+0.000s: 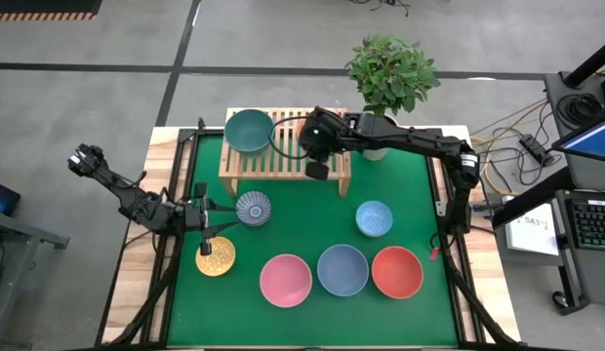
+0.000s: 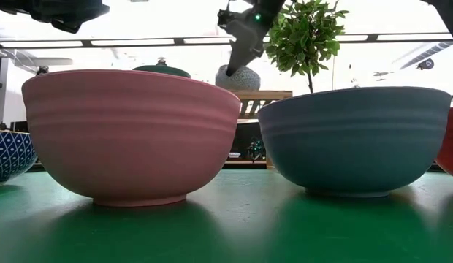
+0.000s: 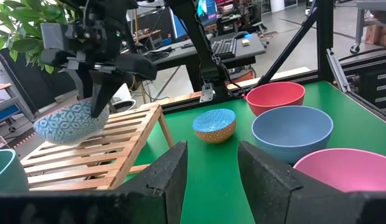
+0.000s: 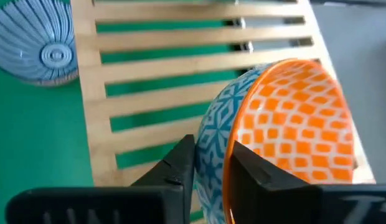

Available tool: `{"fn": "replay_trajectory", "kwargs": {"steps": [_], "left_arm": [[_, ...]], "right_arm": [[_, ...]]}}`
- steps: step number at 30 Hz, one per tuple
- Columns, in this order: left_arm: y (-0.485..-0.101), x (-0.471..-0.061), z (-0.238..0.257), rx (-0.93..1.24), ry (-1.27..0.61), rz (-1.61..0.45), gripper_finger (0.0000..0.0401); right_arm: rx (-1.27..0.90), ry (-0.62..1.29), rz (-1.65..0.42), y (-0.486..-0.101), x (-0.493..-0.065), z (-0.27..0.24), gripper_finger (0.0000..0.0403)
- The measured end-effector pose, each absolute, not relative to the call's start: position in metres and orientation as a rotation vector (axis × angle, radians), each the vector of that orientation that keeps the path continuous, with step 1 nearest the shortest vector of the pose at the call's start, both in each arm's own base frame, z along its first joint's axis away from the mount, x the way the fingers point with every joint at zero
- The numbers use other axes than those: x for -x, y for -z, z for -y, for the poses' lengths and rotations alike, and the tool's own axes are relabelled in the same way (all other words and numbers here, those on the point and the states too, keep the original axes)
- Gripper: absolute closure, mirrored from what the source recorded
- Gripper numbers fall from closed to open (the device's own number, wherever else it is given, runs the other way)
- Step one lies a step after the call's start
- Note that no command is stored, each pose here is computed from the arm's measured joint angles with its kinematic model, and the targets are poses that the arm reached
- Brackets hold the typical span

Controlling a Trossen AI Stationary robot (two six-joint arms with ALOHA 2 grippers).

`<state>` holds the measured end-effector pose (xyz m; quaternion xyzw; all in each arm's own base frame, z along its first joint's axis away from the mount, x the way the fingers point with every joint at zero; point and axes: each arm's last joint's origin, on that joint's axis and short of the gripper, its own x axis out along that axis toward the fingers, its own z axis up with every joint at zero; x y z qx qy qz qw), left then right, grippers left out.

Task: Place and stack bowls onto a shelf
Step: Put the small orange bowl on the shelf

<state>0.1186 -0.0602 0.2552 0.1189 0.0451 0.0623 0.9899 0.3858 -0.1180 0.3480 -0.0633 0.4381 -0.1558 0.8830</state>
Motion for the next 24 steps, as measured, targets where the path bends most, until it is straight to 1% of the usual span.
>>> {"fn": "replay_trajectory", "kwargs": {"steps": [5,16,20,24], "left_arm": [[-0.256,-0.119,0.06,-0.231,-0.126,-0.081,0.0276],[-0.259,-0.119,0.06,-0.214,-0.128,-0.06,0.0276],[-0.259,-0.119,0.06,-0.214,-0.128,-0.06,0.0276],[-0.259,-0.119,0.06,-0.214,-0.128,-0.06,0.0276]], "right_arm": [[0.14,0.326,-0.883,-0.35,-0.388,0.118,0.0307],[0.125,0.324,-0.877,-0.35,-0.389,0.116,0.0262],[0.124,0.319,-0.857,-0.352,-0.39,0.111,0.0253],[0.132,0.316,-0.816,-0.36,-0.39,0.107,0.0256]]}}
